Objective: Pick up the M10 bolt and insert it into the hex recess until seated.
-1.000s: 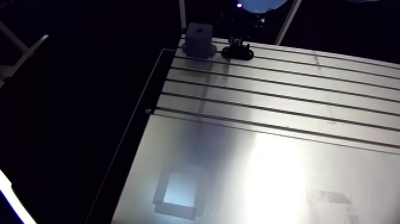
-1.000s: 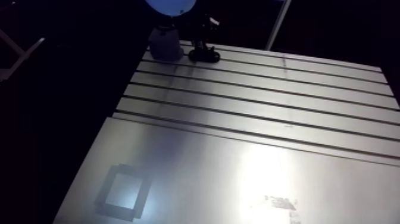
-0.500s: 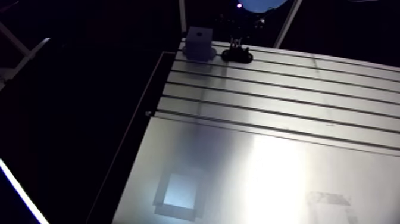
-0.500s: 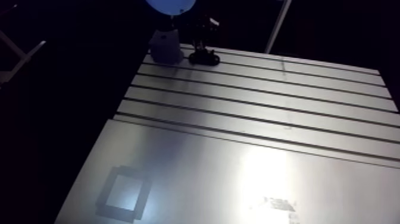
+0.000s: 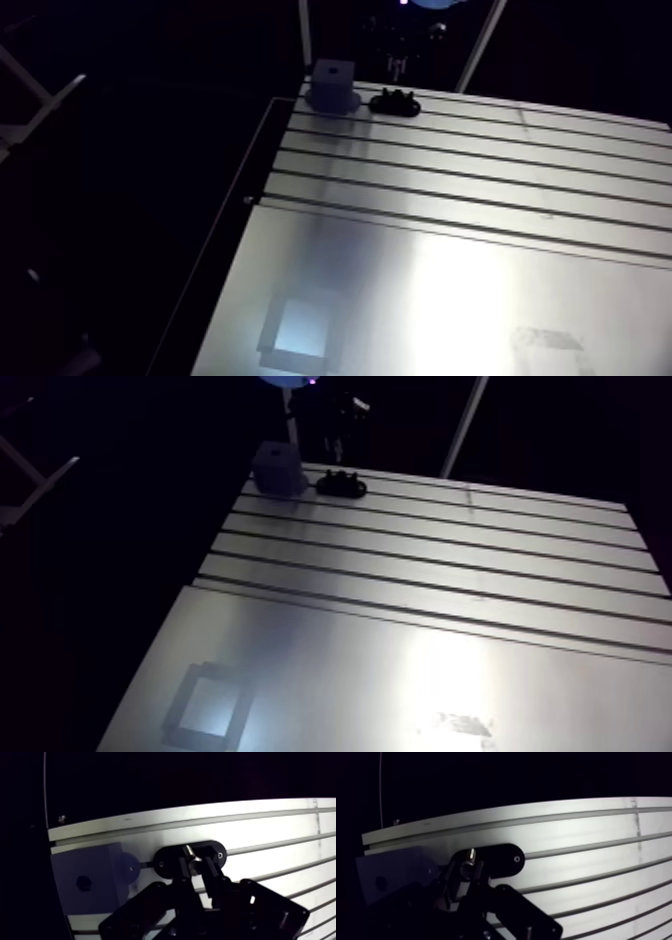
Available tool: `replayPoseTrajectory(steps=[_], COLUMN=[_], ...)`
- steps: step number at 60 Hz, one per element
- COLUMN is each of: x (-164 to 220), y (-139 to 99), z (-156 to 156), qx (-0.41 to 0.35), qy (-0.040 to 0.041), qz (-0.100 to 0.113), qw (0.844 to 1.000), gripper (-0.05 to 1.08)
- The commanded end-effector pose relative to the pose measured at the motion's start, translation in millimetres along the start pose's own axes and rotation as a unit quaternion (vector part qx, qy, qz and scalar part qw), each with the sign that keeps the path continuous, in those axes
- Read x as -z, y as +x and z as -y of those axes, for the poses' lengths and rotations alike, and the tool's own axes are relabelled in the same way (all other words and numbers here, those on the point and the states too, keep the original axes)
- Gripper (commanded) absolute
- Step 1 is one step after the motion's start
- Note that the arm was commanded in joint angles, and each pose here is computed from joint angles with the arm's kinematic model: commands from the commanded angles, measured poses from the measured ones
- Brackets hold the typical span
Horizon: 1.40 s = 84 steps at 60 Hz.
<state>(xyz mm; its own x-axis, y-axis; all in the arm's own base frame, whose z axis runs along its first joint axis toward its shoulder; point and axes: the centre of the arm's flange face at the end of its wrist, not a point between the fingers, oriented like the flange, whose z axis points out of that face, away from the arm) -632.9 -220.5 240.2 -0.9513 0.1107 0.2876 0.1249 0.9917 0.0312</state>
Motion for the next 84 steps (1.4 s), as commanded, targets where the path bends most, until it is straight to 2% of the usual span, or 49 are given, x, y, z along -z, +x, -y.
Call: replayPoseTrajectory(steps=[1,8,12,13,14,15,16,18,19,20,29,31,33,40,44,49,50,53,61,72,75,79,80,81,83,84], x=[30,60,75,81,81,86,86,95,95,100,113,112,111,120,118,124,125,124,113,117,116,111,109,109,100,100], y=[10,17,21,24,24,27,27,31,31,33,39,40,42,43,52,57,60,62,62,64,64,66,67,67,67,67], z=[-2,-4,-4,-3,-3,-3,-3,0,0,1,6,7,17,34,38,42,44,47,57,66,77,81,82,82,85,85], qx=[0.02,0.036,0.049,0.058,0.058,0.069,0.069,0.091,0.091,0.099,0.138,0.15,0.178,0.226,0.269,0.295,0.306,0.317,0.354,0.361,0.368,0.37,0.37,0.37,0.365,0.365], qy=[-0.0021,-0.0005,-0.003,-0.0055,-0.0055,-0.0083,-0.0083,-0.0118,-0.0118,-0.012,-0.0138,-0.013,-0.0086,0.0001,0.0059,0.0062,0.0093,0.0103,0.0152,0.0164,0.0179,0.0183,0.0176,0.0176,0.0156,0.0156], qz=[-0.013,-0.021,-0.01,0.003,0.003,0.021,0.021,0.055,0.055,0.07,0.106,0.115,0.125,0.129,0.126,0.119,0.115,0.116,0.128,0.138,0.139,0.153,0.165,0.165,0.189,0.189], qw=[1.0,0.999,0.999,0.998,0.998,0.997,0.997,0.994,0.994,0.993,0.985,0.982,0.976,0.965,0.955,0.948,0.945,0.941,0.926,0.922,0.919,0.916,0.914,0.914,0.911,0.911], gripper=[0.84,0.9,0.91,0.92,0.92,0.92,0.92,0.92,0.92,0.92,0.92,0.92,0.94,1.0,1.01,1.01,1.01,1.01,1.02,1.02,1.02,1.02,1.02,1.02,1.01,1.01])
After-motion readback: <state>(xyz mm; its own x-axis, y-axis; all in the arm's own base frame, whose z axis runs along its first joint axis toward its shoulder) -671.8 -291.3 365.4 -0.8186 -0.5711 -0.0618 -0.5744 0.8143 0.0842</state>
